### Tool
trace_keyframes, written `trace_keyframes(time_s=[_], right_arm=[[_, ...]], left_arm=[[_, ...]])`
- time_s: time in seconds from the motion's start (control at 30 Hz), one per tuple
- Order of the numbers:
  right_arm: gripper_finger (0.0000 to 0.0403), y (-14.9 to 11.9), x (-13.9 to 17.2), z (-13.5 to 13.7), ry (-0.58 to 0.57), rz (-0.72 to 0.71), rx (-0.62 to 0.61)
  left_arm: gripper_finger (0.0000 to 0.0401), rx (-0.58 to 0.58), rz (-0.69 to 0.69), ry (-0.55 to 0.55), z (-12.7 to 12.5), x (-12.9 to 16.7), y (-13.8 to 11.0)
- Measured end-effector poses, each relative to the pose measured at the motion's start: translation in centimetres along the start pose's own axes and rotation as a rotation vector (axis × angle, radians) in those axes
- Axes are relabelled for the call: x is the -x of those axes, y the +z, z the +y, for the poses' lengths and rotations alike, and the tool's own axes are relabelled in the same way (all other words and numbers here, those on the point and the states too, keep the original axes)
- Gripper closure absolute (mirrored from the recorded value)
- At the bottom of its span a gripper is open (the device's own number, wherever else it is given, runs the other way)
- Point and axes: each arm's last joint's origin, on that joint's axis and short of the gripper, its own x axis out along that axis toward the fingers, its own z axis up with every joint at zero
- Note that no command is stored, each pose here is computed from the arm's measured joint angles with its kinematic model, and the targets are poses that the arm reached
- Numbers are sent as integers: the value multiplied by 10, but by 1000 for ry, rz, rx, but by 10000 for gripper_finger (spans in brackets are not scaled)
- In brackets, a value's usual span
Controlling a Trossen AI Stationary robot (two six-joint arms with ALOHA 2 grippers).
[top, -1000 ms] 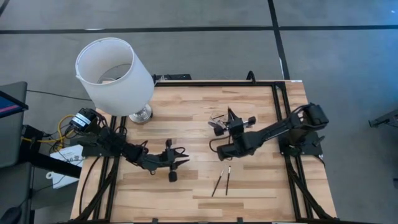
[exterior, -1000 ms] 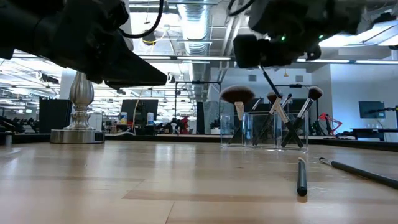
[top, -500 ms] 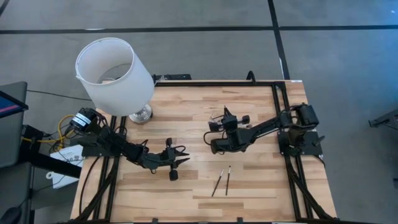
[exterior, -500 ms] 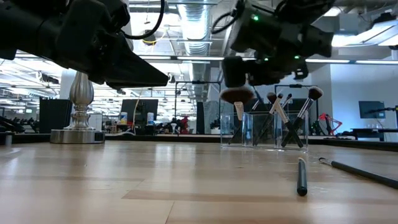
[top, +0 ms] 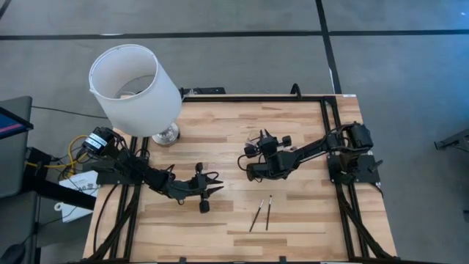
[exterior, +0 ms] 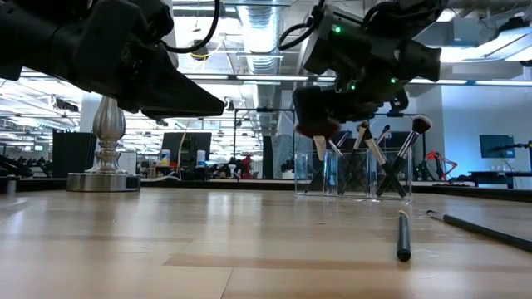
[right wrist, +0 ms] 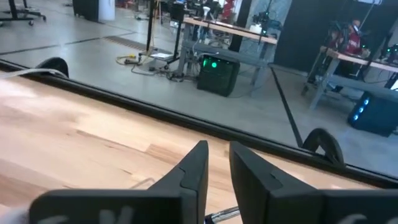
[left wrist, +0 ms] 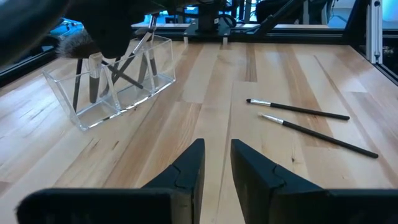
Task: Put items in baskets/containers
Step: Put the black eyeshadow brush into the transparent organizer
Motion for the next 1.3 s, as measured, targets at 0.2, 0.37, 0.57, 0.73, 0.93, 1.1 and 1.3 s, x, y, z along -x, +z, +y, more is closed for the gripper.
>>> trace_keyframes(time_s=[0.2,0.37,0.57,0.73,0.93,1.1,1.3], right_arm=[[342,19,20,5,70,-10,154],[342,69,57,9,318,65,158],[342,104,95,-7,710,263,40],[342,95,117,-19,796,500,-50],[342,43,137,-17,642,808,7],[342,9,143,-9,518,982,48],[342,-20,141,5,375,1048,-18]], left_arm=[[325,0,0,0,0,0,0],[325,0,0,0,0,0,0],[325,0,0,0,0,0,0],[325,-1,1,0,0,0,0],[325,-1,1,-1,0,0,0],[325,-1,1,-1,0,0,0],[325,-1,1,-1,0,0,0]])
